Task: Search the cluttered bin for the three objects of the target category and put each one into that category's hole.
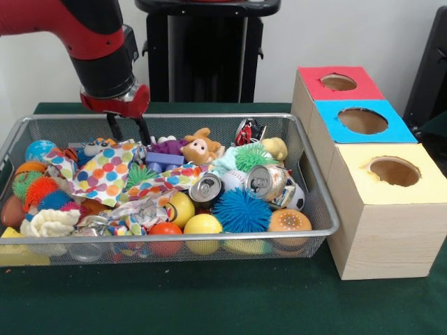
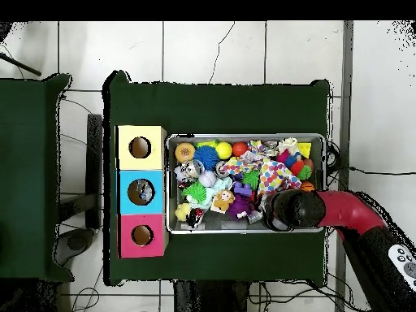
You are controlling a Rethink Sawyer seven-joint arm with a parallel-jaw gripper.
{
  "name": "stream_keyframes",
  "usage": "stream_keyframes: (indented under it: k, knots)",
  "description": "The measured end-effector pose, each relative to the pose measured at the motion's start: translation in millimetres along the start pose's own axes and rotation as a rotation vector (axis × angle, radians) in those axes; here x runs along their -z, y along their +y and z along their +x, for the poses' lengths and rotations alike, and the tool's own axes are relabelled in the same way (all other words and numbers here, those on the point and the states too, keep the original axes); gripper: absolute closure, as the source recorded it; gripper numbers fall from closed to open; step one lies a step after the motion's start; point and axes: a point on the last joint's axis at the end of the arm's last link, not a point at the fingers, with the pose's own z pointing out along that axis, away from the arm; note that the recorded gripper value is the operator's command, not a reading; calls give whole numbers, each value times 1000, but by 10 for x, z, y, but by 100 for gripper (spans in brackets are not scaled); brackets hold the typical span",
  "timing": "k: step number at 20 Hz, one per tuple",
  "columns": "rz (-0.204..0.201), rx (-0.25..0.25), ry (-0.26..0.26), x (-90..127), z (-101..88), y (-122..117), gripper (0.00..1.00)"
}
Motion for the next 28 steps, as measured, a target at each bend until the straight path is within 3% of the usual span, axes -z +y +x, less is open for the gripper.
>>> stream_keyframes:
  k: [9, 22, 28]
  knots:
    - [53, 66, -17, -115, 39, -82, 0]
    - [29, 65, -3, -342, -34, 4, 0]
    - [38, 78, -29, -419, -107, -25, 0]
